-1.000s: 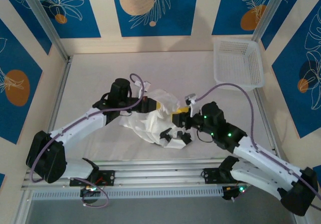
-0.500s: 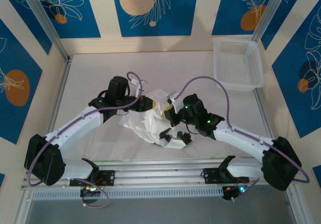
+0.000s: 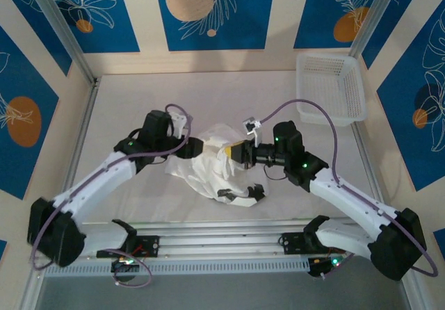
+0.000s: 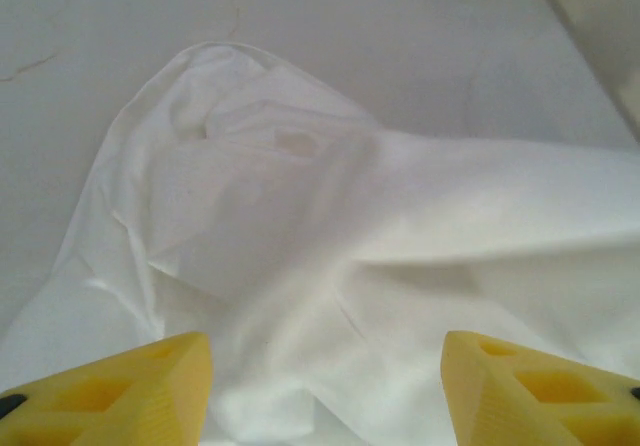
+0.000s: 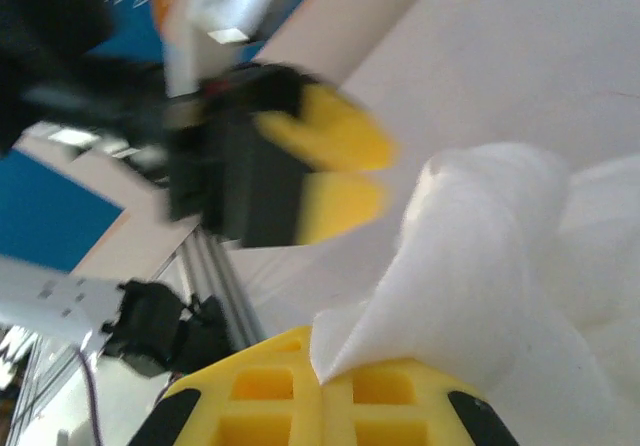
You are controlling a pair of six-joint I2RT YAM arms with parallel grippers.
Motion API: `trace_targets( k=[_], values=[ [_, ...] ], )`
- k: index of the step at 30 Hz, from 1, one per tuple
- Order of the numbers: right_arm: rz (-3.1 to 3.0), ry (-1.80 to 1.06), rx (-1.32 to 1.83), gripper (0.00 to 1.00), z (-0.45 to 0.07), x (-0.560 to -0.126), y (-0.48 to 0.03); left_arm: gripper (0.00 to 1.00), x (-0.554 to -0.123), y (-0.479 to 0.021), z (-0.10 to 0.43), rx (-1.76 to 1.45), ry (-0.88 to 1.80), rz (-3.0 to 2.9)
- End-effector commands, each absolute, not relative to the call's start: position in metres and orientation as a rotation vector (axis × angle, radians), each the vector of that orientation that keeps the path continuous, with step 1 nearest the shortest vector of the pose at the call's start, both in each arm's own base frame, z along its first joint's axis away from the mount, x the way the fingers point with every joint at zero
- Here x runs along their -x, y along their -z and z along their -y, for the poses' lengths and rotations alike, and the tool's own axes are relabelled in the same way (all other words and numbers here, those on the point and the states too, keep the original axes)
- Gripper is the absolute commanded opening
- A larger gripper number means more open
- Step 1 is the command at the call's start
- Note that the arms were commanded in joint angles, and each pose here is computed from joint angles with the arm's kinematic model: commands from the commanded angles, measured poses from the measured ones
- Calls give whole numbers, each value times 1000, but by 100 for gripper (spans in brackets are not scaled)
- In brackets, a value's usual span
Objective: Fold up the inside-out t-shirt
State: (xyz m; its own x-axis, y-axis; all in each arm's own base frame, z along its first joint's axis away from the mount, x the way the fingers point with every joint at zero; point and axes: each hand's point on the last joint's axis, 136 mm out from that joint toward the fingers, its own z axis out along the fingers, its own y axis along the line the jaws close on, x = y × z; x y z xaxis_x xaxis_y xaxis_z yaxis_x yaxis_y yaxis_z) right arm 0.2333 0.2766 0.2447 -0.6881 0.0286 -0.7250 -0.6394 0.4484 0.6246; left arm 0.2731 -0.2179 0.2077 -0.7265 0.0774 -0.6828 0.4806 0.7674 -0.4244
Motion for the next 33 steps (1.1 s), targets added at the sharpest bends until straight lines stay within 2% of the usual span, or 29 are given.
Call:
trace_targets(
  k=[1, 2, 5, 7, 8, 11, 12, 13, 14, 16, 18, 19, 22, 24, 25, 29, 30, 31, 33],
  values=[
    [-2068, -1232, 394, 0, -272, -247, -240, 62, -249, -219, 218, -261, 981, -2272],
    [-2075, -1232, 389, 0, -272, -248, -239, 61, -240, -221, 225, -216, 1075, -2262],
    [-2082, -1261, 396, 0, -277, -248, -239, 49, -227, -221, 247, -105, 1289, -2227],
    [-2084, -1287, 402, 0, -281, -247, -240, 49, -225, -218, 264, -81, 1370, -2220],
    [-2081, -1307, 412, 0, -283, -245, -242, 52, -228, -214, 271, -76, 1380, -2229],
    [-2056, -1371, 448, 0, -291, -240, -252, 81, -247, -198, 282, -45, 1347, -2261],
    [-2049, -1393, 461, 0, -293, -237, -256, 85, -253, -191, 286, -34, 1331, -2268],
    [-2040, -1410, 466, 0, -293, -236, -262, 84, -259, -187, 287, -29, 1314, -2265],
    [-2030, -1421, 461, 0, -293, -235, -269, 74, -264, -179, 289, -28, 1290, -2277],
    [-2000, -1449, 431, 0, -287, -234, -285, 39, -270, -155, 285, 2, 1217, -2330],
    [-1955, -1486, 366, 0, -272, -238, -304, 9, -270, -122, 269, 54, 1083, -2407],
    [-1933, -1500, 335, 0, -265, -239, -311, 1, -269, -108, 259, 83, 1035, -2434],
    [-1908, -1521, 269, 0, -242, -244, -316, 0, -261, -79, 233, 147, 973, -2477],
    [-1943, -1512, 243, 0, -235, -245, -306, 0, -255, -88, 232, 74, 998, -2446],
    [-1953, -1518, 243, 0, -234, -244, -302, 6, -253, -97, 233, 12, 1005, -2423],
    [-1981, -1566, 255, 0, -238, -240, -288, 59, -250, -158, 231, -336, 884, -2265],
    [-1986, -1572, 259, 0, -239, -239, -287, 66, -251, -172, 226, -416, 803, -2212],
    [-1989, -1578, 268, 0, -240, -238, -287, 68, -251, -183, 222, -484, 738, -2167],
    [-1998, -1588, 290, 0, -243, -236, -286, 65, -249, -205, 224, -616, 674, -2059]
  ],
)
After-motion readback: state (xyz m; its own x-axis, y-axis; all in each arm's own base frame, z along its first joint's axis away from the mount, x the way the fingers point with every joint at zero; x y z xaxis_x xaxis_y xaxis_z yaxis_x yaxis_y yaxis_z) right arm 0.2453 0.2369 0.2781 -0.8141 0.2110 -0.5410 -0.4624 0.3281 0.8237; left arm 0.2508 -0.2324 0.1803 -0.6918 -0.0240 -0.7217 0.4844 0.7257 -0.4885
